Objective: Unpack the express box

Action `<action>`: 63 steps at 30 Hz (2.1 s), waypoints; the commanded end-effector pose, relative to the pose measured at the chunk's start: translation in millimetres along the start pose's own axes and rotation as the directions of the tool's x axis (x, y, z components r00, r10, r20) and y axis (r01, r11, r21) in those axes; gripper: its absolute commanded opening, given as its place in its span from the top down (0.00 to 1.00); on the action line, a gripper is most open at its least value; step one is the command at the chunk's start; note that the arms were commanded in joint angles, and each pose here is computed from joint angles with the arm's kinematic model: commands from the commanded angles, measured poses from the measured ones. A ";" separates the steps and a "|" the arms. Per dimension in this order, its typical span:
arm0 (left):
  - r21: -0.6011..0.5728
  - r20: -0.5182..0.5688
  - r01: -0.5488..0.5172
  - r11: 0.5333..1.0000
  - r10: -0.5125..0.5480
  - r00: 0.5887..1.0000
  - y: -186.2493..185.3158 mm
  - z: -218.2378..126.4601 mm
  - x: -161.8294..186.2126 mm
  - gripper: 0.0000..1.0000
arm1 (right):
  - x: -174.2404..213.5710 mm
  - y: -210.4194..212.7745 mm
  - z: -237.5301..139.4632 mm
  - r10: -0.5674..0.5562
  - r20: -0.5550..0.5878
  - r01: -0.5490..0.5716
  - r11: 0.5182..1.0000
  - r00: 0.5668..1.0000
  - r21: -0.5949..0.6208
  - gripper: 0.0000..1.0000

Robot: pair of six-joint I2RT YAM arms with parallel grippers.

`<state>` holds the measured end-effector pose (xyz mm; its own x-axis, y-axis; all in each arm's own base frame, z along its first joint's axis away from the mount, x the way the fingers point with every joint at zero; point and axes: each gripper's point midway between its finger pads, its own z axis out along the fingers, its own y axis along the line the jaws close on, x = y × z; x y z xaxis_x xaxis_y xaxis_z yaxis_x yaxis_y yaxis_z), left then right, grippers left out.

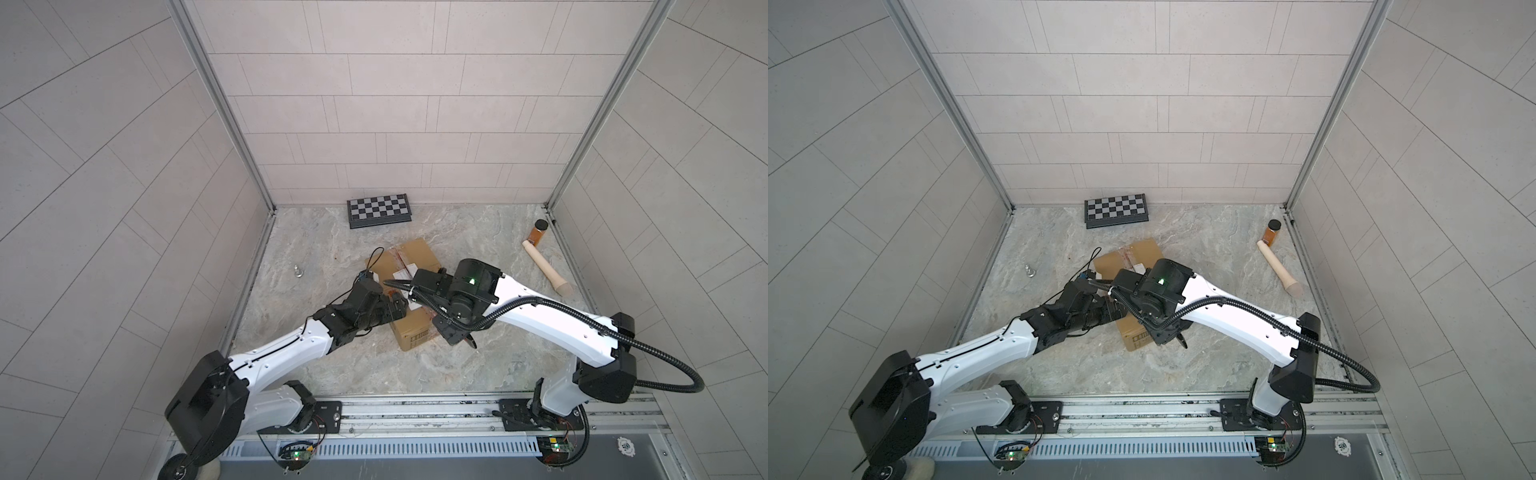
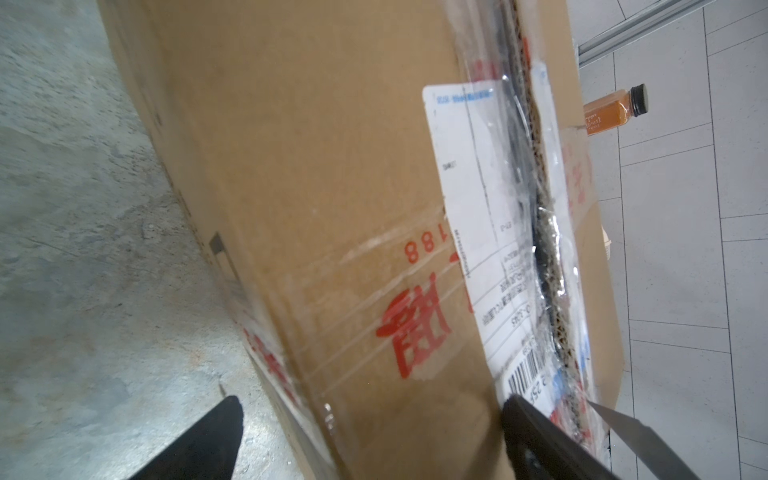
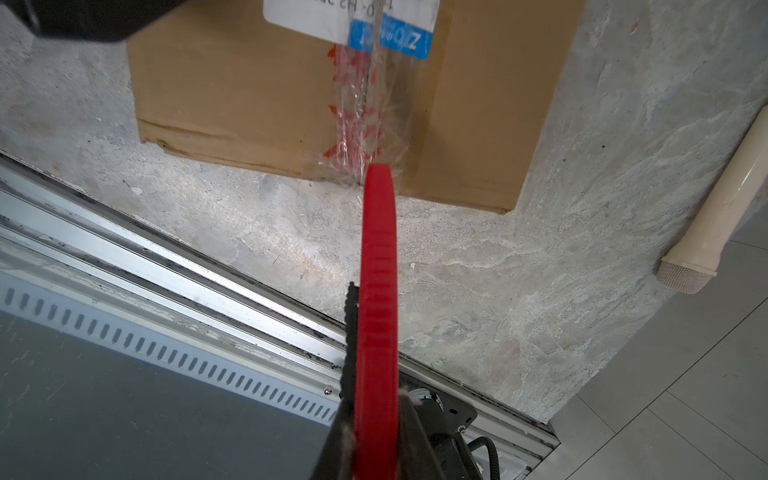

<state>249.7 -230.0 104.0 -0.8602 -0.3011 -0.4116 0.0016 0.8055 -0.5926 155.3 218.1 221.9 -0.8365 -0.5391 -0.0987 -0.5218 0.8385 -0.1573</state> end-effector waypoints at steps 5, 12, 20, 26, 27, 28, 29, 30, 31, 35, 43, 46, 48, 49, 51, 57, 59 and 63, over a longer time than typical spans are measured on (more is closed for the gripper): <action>-0.223 -0.144 -0.026 0.975 -0.007 0.990 64.5 4.3 45.0 0.00 | 2.4 -4.4 -14.5 0.018 0.047 -0.017 1.000 0.999 -0.020 1.00; -0.220 -0.148 -0.022 0.975 -0.011 0.989 64.9 5.9 46.2 0.00 | 2.1 -5.7 -20.1 0.024 0.060 -0.023 0.999 0.998 -0.024 1.00; -0.220 -0.148 -0.021 0.975 -0.012 0.989 65.5 5.5 46.9 0.00 | 2.0 -2.0 -13.0 0.019 0.048 -0.017 0.999 0.999 -0.029 1.00; -0.222 -0.148 -0.020 0.975 -0.013 0.989 66.5 5.0 47.5 0.00 | 4.4 -0.6 -7.9 0.015 0.032 -0.014 0.999 0.999 -0.028 1.00; -0.221 -0.148 -0.019 0.975 -0.014 0.989 66.3 5.1 47.4 0.00 | 4.9 -0.4 -6.8 0.014 0.029 -0.013 1.000 0.999 -0.027 1.00; -0.222 -0.149 -0.020 0.975 -0.014 0.989 66.5 5.2 47.6 0.00 | 5.1 -0.5 -5.7 0.013 0.027 -0.013 1.000 1.000 -0.025 1.00; -0.222 -0.149 -0.020 0.975 -0.014 0.989 66.5 5.2 47.7 0.00 | 5.4 -0.6 -4.5 0.014 0.024 -0.013 1.000 1.000 -0.024 1.00; -0.222 -0.149 -0.020 0.975 -0.014 0.989 66.7 5.2 47.8 0.00 | 6.3 -0.7 -3.2 0.012 0.020 -0.012 1.000 1.000 -0.021 1.00; -0.222 -0.148 -0.021 0.975 -0.013 0.989 66.4 5.1 47.4 0.00 | 6.5 -0.5 -2.5 0.011 0.019 -0.011 1.000 1.000 -0.020 1.00; -0.222 -0.148 -0.020 0.975 -0.013 0.989 66.5 5.2 47.6 0.00 | 8.1 -3.1 1.6 0.007 0.007 -0.007 1.000 1.000 -0.001 1.00; -0.222 -0.147 -0.020 0.975 -0.013 0.989 66.7 5.0 47.4 0.00 | 1.1 -1.1 6.1 0.002 0.014 -0.002 1.000 1.000 0.013 1.00; -0.223 -0.148 -0.023 0.975 -0.010 0.989 66.8 4.7 47.5 0.00 | -6.7 2.2 9.2 0.001 0.021 -0.001 1.000 1.000 0.019 1.00; -0.221 -0.147 -0.026 0.975 -0.007 0.989 66.6 4.4 47.2 0.00 | -14.1 4.2 10.4 -0.004 0.031 0.003 1.000 1.000 0.028 1.00; -0.220 -0.145 -0.026 0.975 -0.006 0.989 66.0 4.2 46.4 0.00 | -17.4 5.2 10.9 -0.006 0.035 0.005 0.999 0.999 0.031 1.00; -0.220 -0.148 -0.029 0.975 -0.004 0.989 66.4 3.9 47.3 0.00 | -24.7 8.0 12.5 -0.007 0.045 0.005 0.999 0.999 0.035 1.00; -0.213 -0.151 -0.038 0.976 0.006 0.989 64.5 3.0 46.7 0.00 | -41.9 20.4 25.1 -0.002 0.072 0.000 1.000 0.997 0.020 1.00; -0.209 -0.149 -0.043 0.977 0.012 0.989 62.5 1.7 45.1 0.00 | -45.5 24.2 28.1 -0.005 0.078 0.004 1.000 0.997 0.011 1.00; -0.183 -0.118 -0.072 0.980 0.050 0.992 48.3 -9.3 28.5 0.00 | -43.2 30.0 35.6 -0.009 0.061 0.011 1.000 0.998 -0.018 1.00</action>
<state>248.9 -228.3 106.3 -0.8562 -0.3005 -0.4202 0.0088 0.8048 -0.5935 160.5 232.0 200.1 -0.8316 -0.5527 -0.0553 -0.5352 0.8239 -0.1867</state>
